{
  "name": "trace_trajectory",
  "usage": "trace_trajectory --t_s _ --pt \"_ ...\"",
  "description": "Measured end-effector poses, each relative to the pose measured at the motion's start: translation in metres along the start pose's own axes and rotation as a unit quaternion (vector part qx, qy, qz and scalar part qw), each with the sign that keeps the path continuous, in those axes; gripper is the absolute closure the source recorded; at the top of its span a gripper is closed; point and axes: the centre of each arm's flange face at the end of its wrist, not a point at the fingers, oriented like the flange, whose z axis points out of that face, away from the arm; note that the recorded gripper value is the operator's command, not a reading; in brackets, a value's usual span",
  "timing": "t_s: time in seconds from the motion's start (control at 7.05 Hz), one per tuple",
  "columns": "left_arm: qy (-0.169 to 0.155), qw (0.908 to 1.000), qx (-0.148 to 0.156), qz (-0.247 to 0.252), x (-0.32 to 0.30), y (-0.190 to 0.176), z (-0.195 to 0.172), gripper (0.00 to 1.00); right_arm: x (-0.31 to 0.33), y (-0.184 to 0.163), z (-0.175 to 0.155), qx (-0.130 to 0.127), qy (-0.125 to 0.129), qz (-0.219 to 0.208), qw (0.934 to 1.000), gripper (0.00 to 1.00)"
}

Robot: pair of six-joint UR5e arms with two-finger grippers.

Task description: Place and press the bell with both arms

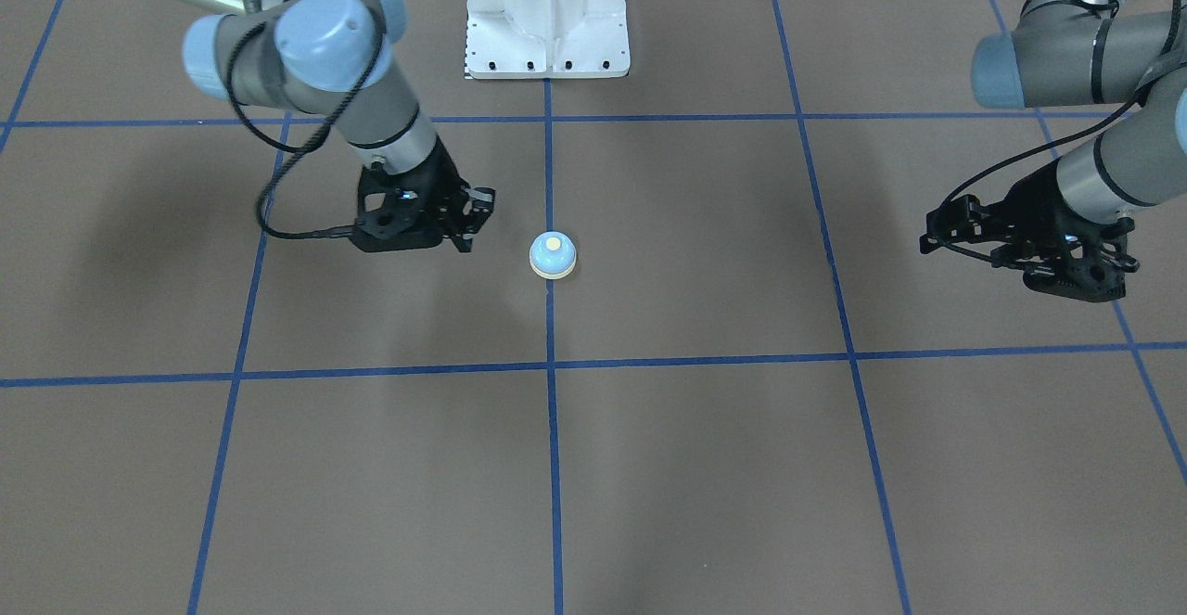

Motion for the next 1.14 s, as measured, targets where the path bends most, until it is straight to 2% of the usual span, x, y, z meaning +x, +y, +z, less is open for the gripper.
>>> trace_trajectory --t_s 0.14,0.28,0.57,0.71,0.85,1.14 --pt "-0.003 1.0 0.007 0.002 -0.015 0.002 -0.009 0.01 0.067 -0.018 -0.029 -0.005 0.006 -0.018 0.9998 0.57" --pt "-0.008 0.9997 0.017 0.014 -0.045 0.01 -0.022 0.01 0.145 -0.038 -0.06 -0.01 0.013 -0.036 0.9992 0.01" --pt "-0.032 0.9982 0.037 0.036 -0.121 0.036 -0.05 0.01 0.295 -0.054 -0.115 -0.002 0.042 -0.066 0.9969 0.0" --pt "-0.06 0.9963 0.039 0.049 -0.159 0.053 -0.054 0.01 0.369 -0.053 -0.145 0.007 0.065 -0.086 0.9942 0.0" --pt "-0.081 0.9942 0.035 0.062 -0.189 0.069 -0.055 0.01 0.428 -0.048 -0.173 0.011 0.085 -0.102 0.9911 0.0" --pt "-0.093 0.994 0.026 0.052 -0.24 0.108 -0.056 0.01 0.5 -0.041 -0.222 -0.002 0.113 -0.127 0.9854 0.0"
